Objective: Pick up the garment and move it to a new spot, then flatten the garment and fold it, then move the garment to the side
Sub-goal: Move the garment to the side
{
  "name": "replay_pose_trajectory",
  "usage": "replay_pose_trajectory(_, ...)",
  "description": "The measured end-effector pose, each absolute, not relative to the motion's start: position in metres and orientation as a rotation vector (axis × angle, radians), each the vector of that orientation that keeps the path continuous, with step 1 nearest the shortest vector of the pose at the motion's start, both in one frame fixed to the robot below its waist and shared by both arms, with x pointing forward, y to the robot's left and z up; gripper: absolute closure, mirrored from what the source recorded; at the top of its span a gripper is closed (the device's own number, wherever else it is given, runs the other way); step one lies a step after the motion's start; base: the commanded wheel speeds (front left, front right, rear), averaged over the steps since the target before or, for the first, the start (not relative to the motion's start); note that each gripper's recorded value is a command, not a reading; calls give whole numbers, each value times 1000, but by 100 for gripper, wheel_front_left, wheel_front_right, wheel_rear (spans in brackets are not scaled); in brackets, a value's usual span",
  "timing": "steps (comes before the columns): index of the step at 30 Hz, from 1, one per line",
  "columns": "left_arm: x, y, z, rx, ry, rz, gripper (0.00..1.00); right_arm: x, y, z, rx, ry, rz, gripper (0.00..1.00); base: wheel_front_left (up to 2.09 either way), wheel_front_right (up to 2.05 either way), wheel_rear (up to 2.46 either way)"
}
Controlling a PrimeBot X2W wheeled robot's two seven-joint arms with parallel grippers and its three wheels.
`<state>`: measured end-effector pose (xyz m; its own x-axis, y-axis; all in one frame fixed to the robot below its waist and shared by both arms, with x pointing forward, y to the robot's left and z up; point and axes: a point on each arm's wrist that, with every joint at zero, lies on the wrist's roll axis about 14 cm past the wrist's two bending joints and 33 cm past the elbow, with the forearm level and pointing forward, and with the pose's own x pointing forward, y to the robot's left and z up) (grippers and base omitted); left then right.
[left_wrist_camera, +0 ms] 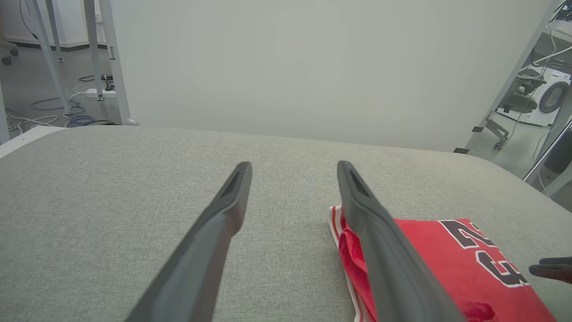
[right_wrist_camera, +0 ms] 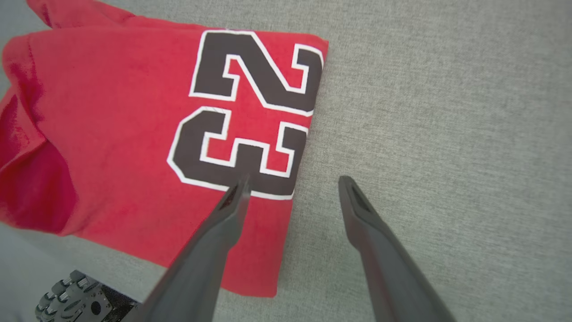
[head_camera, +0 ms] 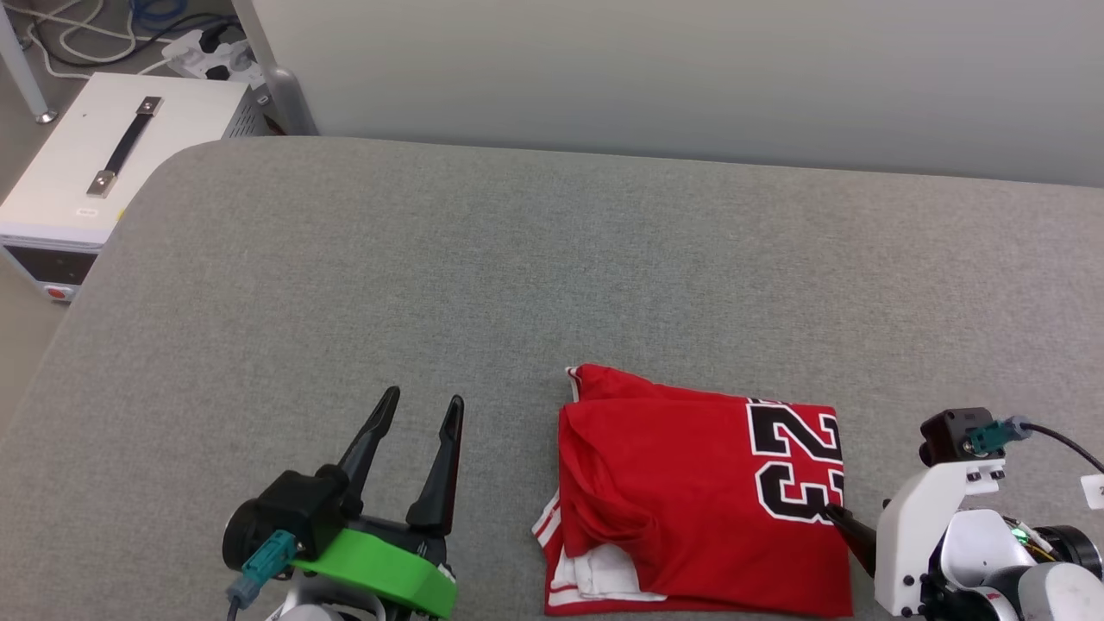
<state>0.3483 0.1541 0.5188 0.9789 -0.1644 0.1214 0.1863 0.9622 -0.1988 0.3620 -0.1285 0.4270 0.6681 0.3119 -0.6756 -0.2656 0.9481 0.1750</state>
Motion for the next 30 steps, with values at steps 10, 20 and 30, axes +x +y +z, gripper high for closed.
replay_pose_trajectory(10,352,163,513,-211,-86,-142,0,372,-110,409,38,928,351,0,0,0,0)
replay_pose_trajectory(20,357,173,505,-202,-63,-109,0,375,-96,379,0,1006,379,0,0,0,0)
replay_pose_trajectory(30,362,170,502,-202,-52,-119,0,384,-88,376,-77,946,438,100,0,0,0)
